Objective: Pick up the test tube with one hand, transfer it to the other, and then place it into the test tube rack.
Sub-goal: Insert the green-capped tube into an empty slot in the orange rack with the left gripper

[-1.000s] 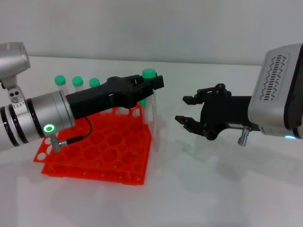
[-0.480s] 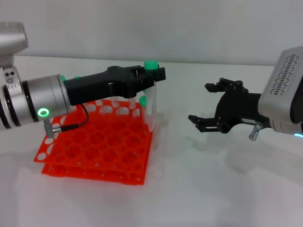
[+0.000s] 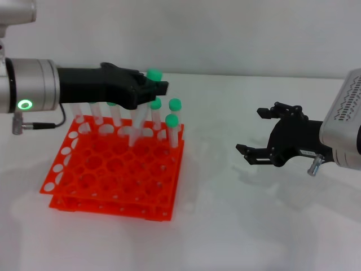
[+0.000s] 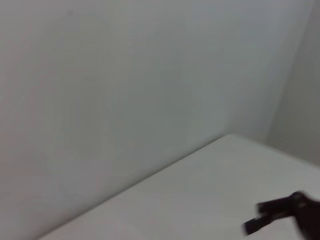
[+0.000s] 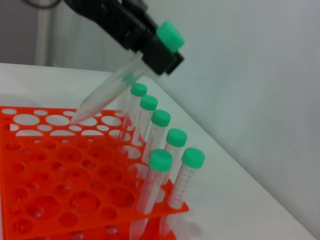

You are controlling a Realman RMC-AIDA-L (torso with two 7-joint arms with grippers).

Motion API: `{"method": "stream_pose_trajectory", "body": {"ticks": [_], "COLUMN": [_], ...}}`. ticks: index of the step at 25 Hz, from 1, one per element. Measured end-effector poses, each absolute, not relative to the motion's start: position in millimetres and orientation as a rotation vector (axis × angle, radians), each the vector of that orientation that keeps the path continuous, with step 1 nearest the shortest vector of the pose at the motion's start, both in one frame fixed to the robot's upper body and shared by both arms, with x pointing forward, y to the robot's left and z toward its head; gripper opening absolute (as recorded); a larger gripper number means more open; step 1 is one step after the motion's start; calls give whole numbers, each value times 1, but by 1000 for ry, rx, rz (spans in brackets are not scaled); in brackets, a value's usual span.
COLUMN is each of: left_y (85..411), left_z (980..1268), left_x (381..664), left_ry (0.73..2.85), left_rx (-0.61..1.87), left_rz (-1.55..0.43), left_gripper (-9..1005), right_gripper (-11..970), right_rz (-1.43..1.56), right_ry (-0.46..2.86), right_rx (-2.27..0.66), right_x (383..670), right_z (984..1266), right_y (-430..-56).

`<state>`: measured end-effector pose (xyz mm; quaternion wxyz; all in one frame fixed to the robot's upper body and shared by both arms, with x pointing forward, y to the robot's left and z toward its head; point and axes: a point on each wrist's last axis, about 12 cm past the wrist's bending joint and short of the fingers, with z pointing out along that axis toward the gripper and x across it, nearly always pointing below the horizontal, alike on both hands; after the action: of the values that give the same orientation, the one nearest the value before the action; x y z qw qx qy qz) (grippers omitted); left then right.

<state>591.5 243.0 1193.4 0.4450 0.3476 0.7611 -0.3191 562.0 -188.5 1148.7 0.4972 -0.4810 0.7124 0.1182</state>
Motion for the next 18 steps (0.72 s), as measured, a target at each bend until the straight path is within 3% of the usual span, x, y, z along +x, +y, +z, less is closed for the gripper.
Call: {"method": "stream_pose_trajectory", "body": {"ticks": [9, 18], "left_y": [248, 257], "left_z": [1195, 1156], "left_x": [585, 564], "left_ry": [1810, 1520], "left_rx": [955, 959], "left_rz": [-606, -564], "left_gripper": [215, 216], "right_gripper": [870, 870], "right_rz": [305, 329], "right_ry": [1741, 1770], "right_rx": [-1157, -1141], "right_x": [559, 559], "right_z": [1146, 1140], "right_y": [-189, -187]}}
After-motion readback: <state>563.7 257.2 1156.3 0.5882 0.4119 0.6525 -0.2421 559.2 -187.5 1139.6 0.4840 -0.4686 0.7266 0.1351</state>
